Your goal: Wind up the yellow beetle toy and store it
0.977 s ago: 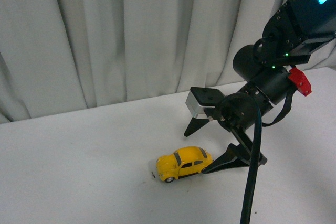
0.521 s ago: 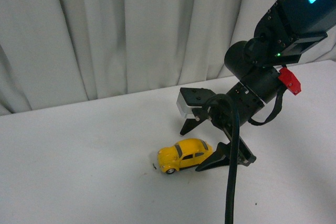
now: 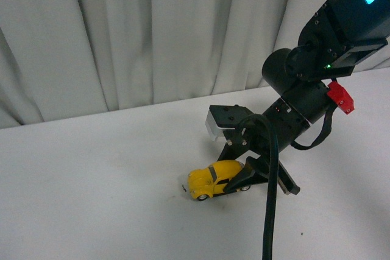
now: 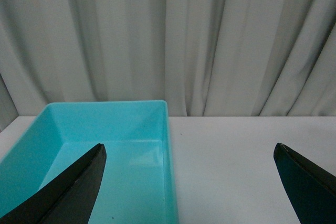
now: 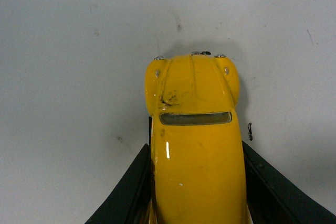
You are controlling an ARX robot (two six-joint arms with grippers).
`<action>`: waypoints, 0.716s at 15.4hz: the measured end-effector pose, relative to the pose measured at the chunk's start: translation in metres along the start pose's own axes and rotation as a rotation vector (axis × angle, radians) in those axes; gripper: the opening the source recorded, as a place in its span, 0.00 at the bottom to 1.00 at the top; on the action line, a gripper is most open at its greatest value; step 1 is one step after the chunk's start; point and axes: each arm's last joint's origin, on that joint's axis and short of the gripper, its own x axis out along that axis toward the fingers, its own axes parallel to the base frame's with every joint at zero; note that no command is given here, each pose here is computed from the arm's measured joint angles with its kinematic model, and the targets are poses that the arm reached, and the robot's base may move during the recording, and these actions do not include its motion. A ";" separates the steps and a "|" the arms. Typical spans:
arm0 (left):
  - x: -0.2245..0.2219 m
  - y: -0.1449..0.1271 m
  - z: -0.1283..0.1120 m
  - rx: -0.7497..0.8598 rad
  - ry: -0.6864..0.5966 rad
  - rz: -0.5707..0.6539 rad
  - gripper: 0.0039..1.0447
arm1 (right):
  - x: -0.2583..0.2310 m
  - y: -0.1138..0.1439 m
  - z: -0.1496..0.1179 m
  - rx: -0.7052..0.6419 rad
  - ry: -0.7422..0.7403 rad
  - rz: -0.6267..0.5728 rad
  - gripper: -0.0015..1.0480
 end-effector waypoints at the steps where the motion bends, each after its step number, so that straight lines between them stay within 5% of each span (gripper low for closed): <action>1: 0.000 0.000 0.000 0.000 0.000 0.000 0.94 | 0.001 0.000 0.002 -0.024 -0.015 0.002 0.41; 11: 0.000 0.000 0.000 0.000 0.000 0.000 0.94 | 0.009 0.010 0.009 -0.026 -0.049 -0.007 0.40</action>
